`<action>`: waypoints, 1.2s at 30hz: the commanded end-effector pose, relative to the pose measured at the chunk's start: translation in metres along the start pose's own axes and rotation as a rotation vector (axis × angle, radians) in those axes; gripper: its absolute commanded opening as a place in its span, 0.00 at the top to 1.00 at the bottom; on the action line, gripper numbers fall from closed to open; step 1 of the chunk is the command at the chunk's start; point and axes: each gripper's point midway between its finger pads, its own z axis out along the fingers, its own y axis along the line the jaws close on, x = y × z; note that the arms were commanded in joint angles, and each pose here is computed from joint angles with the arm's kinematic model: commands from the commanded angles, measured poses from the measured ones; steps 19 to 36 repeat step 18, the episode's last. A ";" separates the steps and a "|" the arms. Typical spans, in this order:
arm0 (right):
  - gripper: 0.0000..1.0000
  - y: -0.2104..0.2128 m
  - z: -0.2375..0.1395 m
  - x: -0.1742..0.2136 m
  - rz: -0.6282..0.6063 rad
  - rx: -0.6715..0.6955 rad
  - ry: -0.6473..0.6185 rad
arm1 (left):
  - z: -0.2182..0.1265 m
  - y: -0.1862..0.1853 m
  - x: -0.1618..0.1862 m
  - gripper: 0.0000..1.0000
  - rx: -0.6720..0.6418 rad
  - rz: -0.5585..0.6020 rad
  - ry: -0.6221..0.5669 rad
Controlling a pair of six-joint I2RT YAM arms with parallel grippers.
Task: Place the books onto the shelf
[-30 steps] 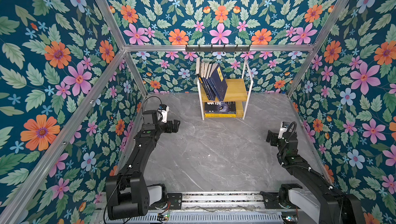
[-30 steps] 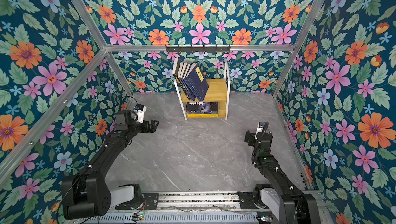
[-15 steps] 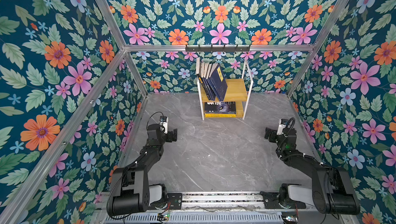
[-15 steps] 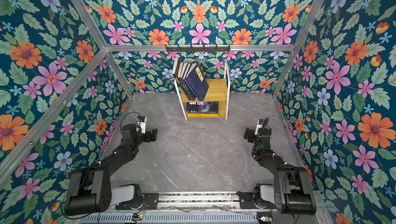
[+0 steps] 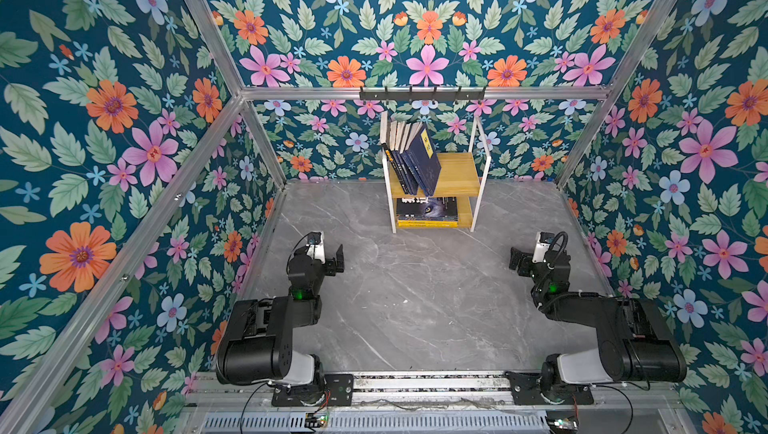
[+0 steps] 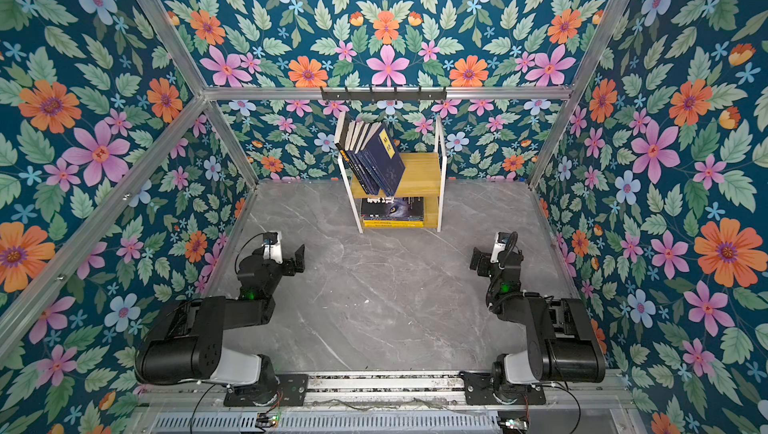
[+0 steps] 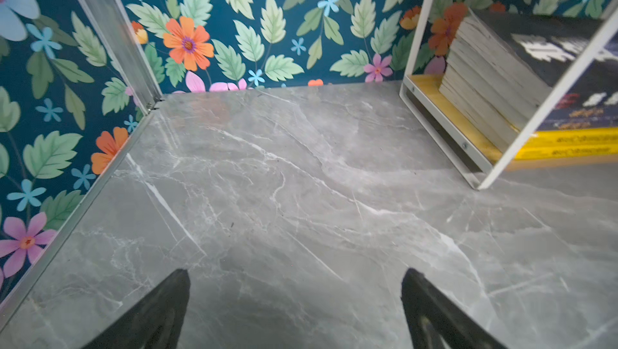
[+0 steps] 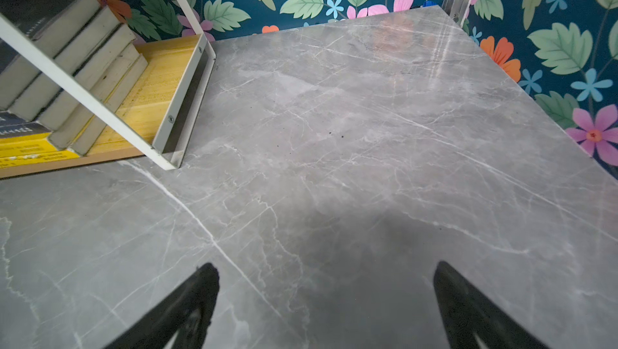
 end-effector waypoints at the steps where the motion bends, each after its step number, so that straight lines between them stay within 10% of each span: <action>1: 0.01 0.003 0.000 -0.014 -0.007 -0.015 -0.056 | -0.010 0.003 -0.016 0.00 -0.032 -0.016 -0.159; 36: 0.01 0.005 0.000 -0.013 -0.012 -0.021 -0.055 | -0.005 0.007 -0.011 0.00 -0.079 -0.022 -0.130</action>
